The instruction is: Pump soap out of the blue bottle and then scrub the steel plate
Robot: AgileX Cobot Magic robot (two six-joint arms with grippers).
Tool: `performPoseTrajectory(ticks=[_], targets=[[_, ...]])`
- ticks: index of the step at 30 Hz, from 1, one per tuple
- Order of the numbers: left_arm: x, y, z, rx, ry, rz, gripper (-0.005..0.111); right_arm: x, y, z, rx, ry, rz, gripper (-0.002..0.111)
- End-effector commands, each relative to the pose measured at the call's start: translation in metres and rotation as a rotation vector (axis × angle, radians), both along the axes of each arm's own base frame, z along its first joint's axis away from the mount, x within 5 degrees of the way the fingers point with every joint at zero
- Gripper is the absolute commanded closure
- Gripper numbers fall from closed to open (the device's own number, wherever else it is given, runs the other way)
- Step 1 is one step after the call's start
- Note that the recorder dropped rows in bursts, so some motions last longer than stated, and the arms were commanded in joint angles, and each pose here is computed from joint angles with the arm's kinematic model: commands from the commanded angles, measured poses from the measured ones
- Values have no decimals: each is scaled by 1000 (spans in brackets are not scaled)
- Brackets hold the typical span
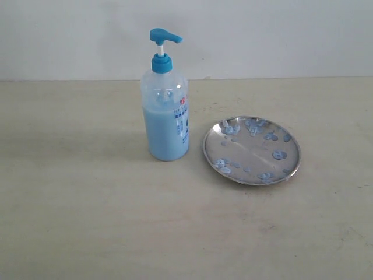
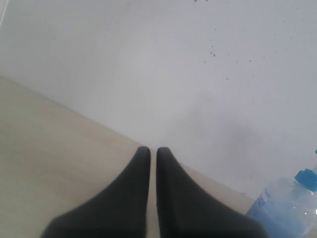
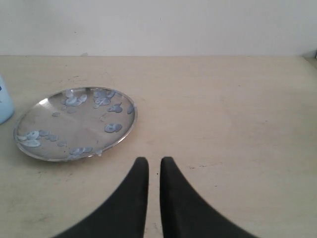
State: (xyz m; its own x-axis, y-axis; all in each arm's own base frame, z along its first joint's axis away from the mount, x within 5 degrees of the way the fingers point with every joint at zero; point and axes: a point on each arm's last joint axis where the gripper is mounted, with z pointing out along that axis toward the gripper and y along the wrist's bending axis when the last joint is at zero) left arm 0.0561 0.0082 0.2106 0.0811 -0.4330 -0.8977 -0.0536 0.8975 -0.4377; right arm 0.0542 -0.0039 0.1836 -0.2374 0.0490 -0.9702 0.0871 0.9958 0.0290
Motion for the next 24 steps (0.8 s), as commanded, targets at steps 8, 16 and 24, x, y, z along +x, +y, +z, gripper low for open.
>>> performPoseTrajectory(ticks=[8, 16, 24], targets=[[0, -4, -6, -322, 39, -45, 102, 0, 0, 0, 8, -9, -7, 109], [-1, -10, -18, 105, 197, -114, 102, 0, 0, 0, 8, -9, -7, 109], [-6, -9, -38, 138, 435, -116, 102, 0, 0, 0, 8, -9, -7, 109]])
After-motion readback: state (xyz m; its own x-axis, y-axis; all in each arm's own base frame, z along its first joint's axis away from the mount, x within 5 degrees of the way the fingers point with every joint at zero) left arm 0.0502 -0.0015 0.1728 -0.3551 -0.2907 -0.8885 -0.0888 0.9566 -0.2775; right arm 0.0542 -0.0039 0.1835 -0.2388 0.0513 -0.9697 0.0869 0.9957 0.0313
